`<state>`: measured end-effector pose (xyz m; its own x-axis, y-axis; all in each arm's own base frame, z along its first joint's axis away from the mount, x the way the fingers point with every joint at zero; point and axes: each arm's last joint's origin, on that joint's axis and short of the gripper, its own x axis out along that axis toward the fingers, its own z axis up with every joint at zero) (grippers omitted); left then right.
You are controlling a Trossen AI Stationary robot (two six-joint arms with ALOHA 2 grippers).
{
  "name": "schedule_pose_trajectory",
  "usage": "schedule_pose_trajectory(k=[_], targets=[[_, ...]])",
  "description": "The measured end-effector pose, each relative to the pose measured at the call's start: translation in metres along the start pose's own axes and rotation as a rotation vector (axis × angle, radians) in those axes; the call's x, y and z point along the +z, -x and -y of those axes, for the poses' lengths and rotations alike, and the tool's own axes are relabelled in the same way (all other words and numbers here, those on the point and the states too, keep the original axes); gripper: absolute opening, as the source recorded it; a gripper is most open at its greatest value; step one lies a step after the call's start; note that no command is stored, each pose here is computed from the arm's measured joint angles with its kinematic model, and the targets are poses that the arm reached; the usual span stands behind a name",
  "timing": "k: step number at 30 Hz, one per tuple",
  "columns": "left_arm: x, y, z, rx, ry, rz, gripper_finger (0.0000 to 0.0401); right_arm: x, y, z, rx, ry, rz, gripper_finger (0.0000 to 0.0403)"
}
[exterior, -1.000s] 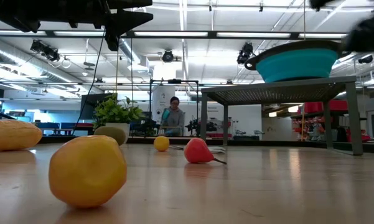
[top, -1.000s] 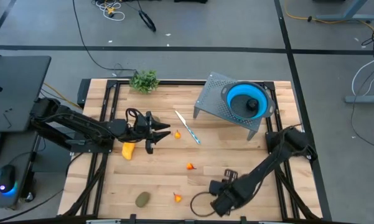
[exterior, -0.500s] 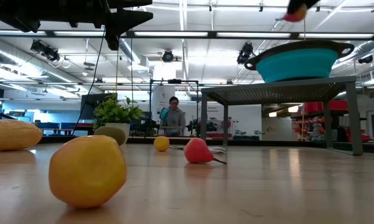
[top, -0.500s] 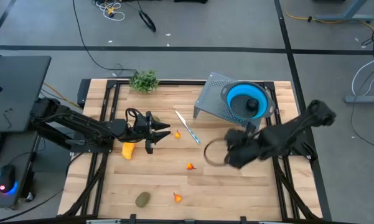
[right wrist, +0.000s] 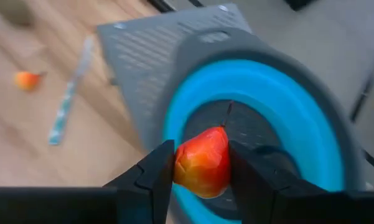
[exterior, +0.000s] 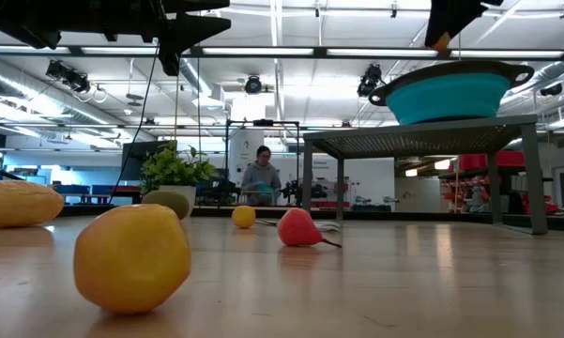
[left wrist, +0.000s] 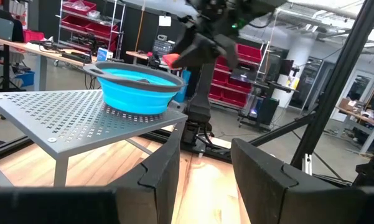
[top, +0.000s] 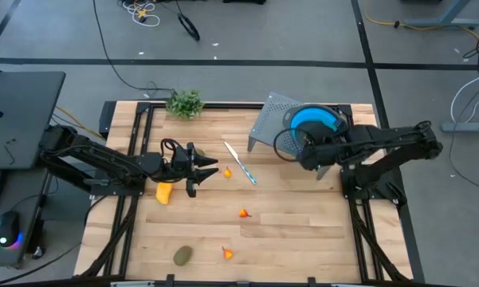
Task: Pick & Place Fruit
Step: Put the peach into the blue strainer bowl on the shelf
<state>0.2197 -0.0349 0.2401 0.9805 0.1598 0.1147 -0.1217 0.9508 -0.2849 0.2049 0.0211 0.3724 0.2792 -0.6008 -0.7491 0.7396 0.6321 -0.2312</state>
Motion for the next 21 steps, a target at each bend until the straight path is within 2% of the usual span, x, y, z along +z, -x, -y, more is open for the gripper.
schedule_pose_trajectory(k=[6, 16, 19, 21], targets=[[-0.0001, 0.0, 0.0, 0.0, -0.011, -0.001, 0.0153, 0.0062, -0.0081, 0.0081, -0.038, -0.001, -0.028, 0.0158], [-0.0001, 0.0, 0.0, 0.0, -0.01, -0.001, 0.0153, 0.0082, -0.0102, 0.0107, -0.042, 0.015, -0.036, 0.0229], [-0.0001, 0.0, 0.0, 0.0, -0.01, -0.001, 0.0153, 0.0089, -0.0092, 0.0079, -0.017, 0.025, -0.025, 0.0235], [-0.0001, 0.0, 0.0, 0.0, -0.017, -0.001, 0.0153, 0.0102, -0.0073, 0.002, 0.038, 0.033, -0.007, 0.0235]])
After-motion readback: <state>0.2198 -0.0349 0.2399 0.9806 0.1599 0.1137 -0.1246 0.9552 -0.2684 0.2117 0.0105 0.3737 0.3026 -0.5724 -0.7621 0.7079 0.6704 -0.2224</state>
